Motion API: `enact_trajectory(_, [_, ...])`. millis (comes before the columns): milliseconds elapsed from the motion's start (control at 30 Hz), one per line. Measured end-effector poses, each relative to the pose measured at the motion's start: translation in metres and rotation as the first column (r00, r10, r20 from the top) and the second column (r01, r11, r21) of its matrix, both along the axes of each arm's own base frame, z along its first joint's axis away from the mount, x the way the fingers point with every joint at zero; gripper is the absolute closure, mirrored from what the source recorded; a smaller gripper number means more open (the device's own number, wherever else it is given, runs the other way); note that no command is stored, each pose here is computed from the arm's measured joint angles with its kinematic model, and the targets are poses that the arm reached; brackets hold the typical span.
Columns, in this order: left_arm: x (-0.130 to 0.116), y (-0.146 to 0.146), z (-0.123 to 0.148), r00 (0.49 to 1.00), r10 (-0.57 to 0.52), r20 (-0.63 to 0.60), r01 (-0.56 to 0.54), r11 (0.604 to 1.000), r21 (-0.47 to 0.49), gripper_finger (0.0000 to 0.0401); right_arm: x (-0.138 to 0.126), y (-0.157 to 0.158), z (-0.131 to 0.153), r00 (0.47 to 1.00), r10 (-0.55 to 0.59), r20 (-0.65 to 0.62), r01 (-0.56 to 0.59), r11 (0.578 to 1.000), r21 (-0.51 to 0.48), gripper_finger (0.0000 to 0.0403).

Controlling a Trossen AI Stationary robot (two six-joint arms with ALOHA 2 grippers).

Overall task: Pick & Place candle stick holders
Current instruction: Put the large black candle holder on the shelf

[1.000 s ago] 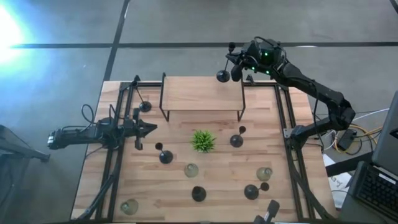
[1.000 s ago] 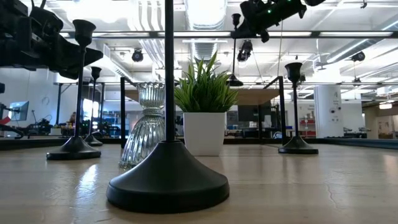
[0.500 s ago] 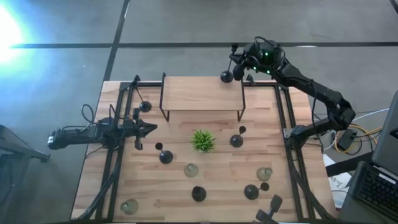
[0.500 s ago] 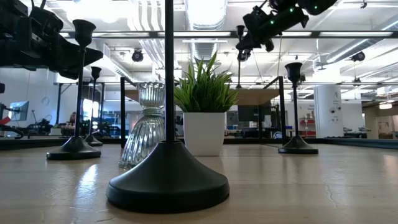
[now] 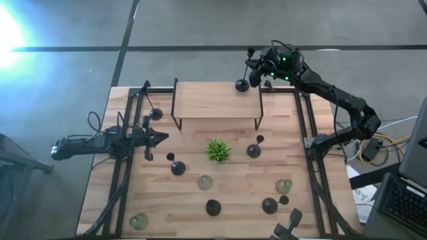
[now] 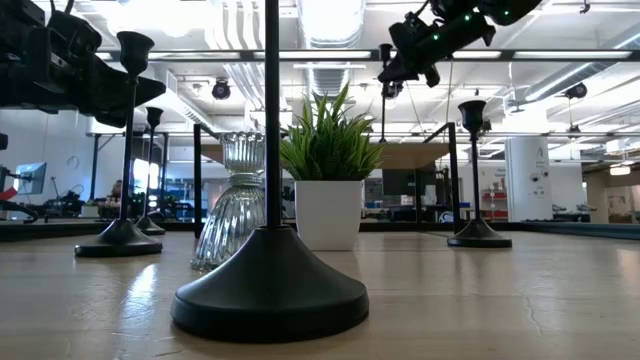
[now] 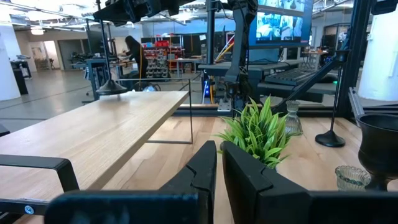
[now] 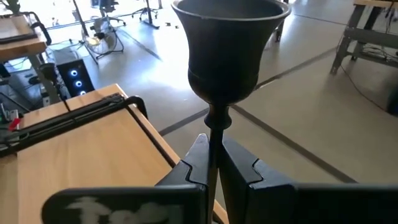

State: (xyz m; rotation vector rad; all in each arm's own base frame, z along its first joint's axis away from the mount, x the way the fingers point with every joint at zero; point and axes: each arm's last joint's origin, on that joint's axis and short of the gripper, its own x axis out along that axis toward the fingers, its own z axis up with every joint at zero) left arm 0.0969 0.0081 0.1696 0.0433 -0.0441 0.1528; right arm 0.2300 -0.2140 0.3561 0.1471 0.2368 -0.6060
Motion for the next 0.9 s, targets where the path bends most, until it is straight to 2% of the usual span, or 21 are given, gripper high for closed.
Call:
enact_trajectory(233, [0.0, 0.0, 0.0, 1.0, 0.0, 0.0, 0.0, 1.0, 0.0, 0.0369, -0.0045, 0.0006, -0.0043, 0.997, -0.052, -0.065, 0.053, 0.999, 0.015, 0.0392])
enact_trajectory(900, [0.0, 0.0, 0.0, 1.0, 0.0, 0.0, 0.0, 1.0, 0.0, 0.0369, -0.0065, -0.0001, -0.0036, 0.996, -0.063, -0.066, 0.065, 0.998, 0.024, 0.0391])
